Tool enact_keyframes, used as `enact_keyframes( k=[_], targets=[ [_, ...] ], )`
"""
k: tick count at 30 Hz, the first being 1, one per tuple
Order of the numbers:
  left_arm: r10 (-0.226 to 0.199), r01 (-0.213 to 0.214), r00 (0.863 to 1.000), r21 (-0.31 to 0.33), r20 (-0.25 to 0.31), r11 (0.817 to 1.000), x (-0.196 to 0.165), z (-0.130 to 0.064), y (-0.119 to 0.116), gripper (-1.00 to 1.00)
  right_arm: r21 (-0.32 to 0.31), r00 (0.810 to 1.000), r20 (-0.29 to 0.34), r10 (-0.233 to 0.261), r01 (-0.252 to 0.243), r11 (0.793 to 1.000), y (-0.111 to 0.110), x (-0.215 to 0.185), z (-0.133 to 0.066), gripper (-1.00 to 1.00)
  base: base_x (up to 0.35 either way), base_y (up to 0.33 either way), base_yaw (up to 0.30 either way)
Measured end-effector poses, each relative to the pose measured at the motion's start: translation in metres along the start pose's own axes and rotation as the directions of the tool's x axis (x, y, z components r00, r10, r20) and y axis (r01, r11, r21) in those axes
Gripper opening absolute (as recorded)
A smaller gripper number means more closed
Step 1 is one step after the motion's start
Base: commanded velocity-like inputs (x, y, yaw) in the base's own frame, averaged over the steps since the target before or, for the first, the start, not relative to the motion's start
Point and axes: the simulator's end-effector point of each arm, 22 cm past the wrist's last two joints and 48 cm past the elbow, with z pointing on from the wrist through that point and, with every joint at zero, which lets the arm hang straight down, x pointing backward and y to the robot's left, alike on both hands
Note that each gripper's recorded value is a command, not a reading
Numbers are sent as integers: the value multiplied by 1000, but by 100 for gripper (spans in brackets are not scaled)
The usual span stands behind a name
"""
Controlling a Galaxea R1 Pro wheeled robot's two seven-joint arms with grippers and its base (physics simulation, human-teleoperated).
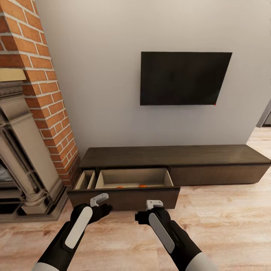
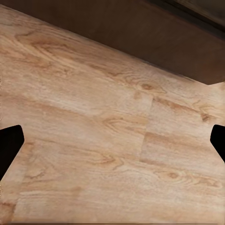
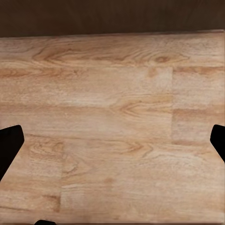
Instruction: Place each of the two pumpkins and all three candles from the living room inside a cabinet in the living room (use any cabinet), then make sure every cabinet is closed, and position the cauldron so it is next to a table in the living room.
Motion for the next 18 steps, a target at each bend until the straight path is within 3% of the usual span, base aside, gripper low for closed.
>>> enact_keyframes(
  k=[6, 10, 18],
  targets=[
    [-1, 1, 1000, 2, 0, 1000, 6, 8, 3, 100, -1, 1000, 0, 0, 0, 1000, -1, 6, 9, 100, -38, 0, 0],
    [1, -1, 1000, 1, 0, 1000, 9, 15, 5, 100, -1, 1000, 1, 1, -1, 1000, -2, 9, 15, 100, -198, 0, 0],
    [6, -5, 1000, -8, 10, 1000, 15, 26, 11, 100, -22, 999, 51, 5, -4, 1000, 3, 0, 17, 100, -38, 0, 0]
  ],
)
